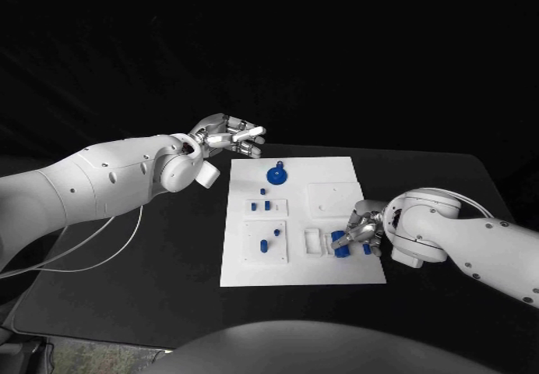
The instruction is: Assemble the parts on the task board
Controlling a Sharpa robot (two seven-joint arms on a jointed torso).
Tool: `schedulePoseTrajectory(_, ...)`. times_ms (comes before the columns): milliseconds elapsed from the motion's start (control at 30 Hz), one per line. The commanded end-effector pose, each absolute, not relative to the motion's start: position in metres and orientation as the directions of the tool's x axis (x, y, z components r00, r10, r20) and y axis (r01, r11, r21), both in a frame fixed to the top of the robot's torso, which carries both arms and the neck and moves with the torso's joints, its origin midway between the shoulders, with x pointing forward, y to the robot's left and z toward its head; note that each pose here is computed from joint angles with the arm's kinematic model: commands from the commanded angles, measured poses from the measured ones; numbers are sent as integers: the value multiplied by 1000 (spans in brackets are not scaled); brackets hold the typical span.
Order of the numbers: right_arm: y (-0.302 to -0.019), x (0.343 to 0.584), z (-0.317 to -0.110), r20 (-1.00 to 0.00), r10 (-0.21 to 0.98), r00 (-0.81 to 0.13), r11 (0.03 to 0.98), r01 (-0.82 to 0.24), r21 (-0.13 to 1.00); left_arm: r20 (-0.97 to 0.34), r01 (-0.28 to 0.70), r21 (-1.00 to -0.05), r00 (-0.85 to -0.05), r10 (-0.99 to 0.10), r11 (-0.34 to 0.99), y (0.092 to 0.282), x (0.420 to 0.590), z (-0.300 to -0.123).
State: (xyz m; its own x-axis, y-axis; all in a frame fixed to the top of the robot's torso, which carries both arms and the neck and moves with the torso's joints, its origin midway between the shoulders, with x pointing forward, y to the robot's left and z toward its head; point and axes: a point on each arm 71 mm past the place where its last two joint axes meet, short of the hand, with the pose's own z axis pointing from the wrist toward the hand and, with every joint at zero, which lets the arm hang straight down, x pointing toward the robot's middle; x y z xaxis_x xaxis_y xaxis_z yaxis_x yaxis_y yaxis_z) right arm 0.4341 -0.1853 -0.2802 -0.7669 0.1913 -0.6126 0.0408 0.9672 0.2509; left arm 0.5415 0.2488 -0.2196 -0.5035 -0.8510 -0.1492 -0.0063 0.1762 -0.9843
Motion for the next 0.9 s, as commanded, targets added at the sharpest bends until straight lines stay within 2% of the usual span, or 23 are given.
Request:
schedulePoseTrajectory(33, -187, 425, -296, -580, 152, -800, 979, 42, 199, -139, -7, -986, -523, -841, 168, 246, 541, -220)
schedulePoseTrajectory(167, -190, 426, -296, -592, 178, -786, 976, 63, 210, -139, -10, -986, -524, -840, 169, 246, 541, -220)
schedulePoseTrajectory(433, -204, 428, -295, -572, 310, -760, 943, 171, 285, -138, -15, -985, -527, -838, 172, 247, 540, -220)
schedulePoseTrajectory(633, -204, 426, -284, -537, 372, -757, 916, 208, 342, -140, -18, -984, -528, -838, 176, 246, 541, -221)
schedulePoseTrajectory(900, -198, 425, -263, -522, 388, -760, 901, 195, 387, -141, -22, -983, -532, -835, 180, 246, 541, -221)
